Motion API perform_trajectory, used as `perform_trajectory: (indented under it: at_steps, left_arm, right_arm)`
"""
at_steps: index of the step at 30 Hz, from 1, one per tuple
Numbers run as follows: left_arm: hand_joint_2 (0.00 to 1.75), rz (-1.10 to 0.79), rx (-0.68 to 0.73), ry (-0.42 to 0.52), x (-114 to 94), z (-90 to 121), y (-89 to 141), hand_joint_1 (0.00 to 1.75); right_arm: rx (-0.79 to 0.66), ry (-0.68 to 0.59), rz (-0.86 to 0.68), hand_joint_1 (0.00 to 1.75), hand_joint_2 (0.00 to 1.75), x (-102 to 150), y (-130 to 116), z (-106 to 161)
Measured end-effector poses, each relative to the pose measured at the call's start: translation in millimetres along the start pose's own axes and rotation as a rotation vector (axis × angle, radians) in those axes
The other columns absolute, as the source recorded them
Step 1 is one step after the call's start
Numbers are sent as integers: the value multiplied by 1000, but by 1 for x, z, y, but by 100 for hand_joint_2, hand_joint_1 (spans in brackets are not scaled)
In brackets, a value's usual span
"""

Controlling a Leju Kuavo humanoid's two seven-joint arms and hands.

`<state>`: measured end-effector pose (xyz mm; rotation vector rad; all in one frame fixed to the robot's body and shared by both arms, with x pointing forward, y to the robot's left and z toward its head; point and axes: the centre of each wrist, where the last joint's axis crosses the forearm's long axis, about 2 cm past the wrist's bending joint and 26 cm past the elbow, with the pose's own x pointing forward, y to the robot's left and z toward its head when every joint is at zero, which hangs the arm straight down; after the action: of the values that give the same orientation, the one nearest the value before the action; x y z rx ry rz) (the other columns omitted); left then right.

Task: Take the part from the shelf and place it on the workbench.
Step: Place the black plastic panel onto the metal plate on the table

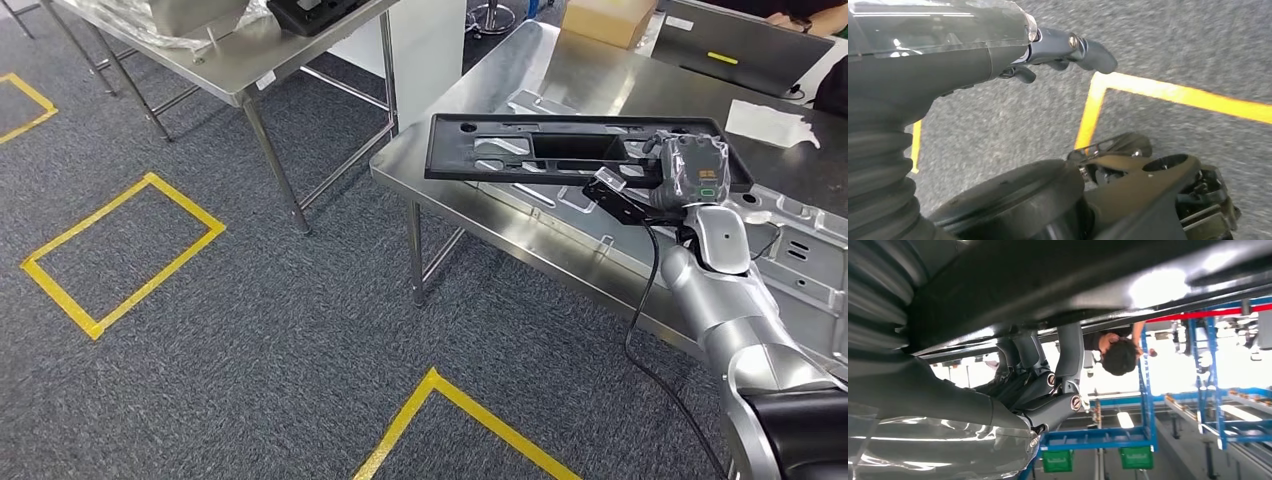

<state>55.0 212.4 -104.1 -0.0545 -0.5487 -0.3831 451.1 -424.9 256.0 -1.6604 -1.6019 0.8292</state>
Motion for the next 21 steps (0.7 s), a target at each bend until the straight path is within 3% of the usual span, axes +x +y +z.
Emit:
perform_trajectory:
  at_steps: [6, 21]
  left_arm:
    - [175, -38, -38, 12, 5, -2, -1, 0]
    - [175, -76, -68, -9, 13, -4, -5, 0]
  right_arm:
    - [33, 54, 34, 175, 175, -11, 12, 27]
    - [49, 85, 105, 175, 175, -48, 3, 56]
